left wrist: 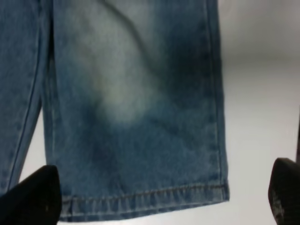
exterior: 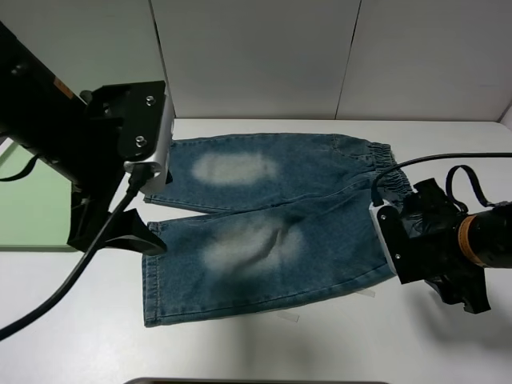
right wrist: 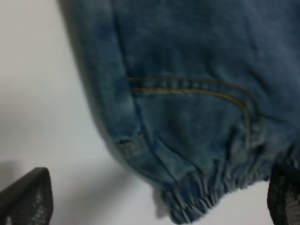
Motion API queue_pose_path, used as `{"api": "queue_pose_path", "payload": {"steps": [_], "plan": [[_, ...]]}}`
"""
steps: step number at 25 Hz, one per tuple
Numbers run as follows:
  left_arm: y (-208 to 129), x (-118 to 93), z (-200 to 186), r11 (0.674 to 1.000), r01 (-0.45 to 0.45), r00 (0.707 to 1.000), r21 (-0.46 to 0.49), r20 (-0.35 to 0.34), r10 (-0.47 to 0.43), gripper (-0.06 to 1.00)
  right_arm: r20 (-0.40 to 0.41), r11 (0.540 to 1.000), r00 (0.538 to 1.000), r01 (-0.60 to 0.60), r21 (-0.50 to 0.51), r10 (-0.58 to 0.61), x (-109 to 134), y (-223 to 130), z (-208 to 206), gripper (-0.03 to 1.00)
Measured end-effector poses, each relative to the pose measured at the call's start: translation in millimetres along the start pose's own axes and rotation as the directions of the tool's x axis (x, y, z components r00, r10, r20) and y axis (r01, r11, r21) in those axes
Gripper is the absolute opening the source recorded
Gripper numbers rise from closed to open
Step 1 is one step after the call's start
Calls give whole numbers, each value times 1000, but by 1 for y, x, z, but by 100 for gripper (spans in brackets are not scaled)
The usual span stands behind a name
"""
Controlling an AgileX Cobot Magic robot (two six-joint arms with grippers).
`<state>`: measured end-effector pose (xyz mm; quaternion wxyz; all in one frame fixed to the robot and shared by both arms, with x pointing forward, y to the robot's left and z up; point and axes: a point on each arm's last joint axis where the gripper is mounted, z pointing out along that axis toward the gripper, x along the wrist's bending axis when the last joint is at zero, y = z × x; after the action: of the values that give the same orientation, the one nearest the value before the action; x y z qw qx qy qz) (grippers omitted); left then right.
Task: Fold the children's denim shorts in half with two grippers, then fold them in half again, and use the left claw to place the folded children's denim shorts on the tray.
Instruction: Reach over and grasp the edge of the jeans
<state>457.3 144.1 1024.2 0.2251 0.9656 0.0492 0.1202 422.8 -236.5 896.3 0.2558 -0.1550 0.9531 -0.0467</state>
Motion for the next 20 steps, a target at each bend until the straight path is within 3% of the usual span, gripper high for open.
{"api": "queue_pose_path", "payload": {"steps": [11,20], "plan": [[0,-1,0,1000,-24,1000,1,14,24,87,-92,1000,996,21,10,-20,-11,-9,35,69],[0,-1,0,1000,-24,1000,-2,7,24,87,-87,1000,996,29,-8,-29,-23,-20,48,69]]}}
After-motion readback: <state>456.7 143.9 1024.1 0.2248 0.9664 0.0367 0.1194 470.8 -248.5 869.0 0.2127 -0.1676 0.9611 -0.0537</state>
